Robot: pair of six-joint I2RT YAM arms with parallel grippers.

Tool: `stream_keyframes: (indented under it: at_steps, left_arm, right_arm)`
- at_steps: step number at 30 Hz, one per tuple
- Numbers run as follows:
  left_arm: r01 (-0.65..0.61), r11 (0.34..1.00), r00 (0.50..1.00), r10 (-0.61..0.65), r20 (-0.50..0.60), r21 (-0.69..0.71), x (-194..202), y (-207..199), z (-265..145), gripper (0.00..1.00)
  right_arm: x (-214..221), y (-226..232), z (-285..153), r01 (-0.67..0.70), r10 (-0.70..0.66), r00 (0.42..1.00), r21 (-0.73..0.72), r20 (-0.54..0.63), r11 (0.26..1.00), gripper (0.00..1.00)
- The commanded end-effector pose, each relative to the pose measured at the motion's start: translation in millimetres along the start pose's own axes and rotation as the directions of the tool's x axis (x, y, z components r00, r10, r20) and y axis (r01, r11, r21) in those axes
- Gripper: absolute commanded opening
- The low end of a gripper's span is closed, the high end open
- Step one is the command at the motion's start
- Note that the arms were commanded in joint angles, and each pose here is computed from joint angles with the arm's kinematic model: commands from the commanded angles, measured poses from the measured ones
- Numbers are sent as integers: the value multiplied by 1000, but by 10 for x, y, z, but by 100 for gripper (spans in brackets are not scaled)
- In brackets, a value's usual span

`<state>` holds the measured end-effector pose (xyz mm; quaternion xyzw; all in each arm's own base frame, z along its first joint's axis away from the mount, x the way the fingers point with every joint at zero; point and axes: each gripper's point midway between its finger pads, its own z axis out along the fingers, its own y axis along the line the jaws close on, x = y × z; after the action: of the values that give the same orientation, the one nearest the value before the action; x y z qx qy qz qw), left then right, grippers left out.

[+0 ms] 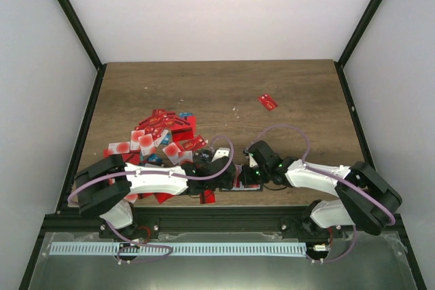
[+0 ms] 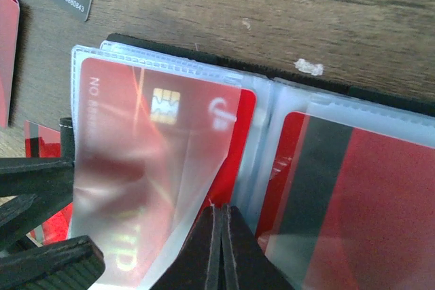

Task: Put the credit cards into the card holder

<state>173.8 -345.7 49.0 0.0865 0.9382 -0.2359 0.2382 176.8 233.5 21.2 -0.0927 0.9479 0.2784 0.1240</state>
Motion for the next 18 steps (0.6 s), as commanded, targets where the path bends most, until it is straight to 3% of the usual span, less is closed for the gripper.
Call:
stream_keyframes:
  at_steps: [1,18]
  left_arm:
    - [-7,995,1000,4,22,99,-102,-285,-52,32]
    - [-19,987,1000,16,19,158,-149,-495,26,32]
  right_arm:
    - [62,-135,-22,-13,13,1000,70,-7,997,1]
    - [-71,-61,-246,-14,10,998,75,63,997,1]
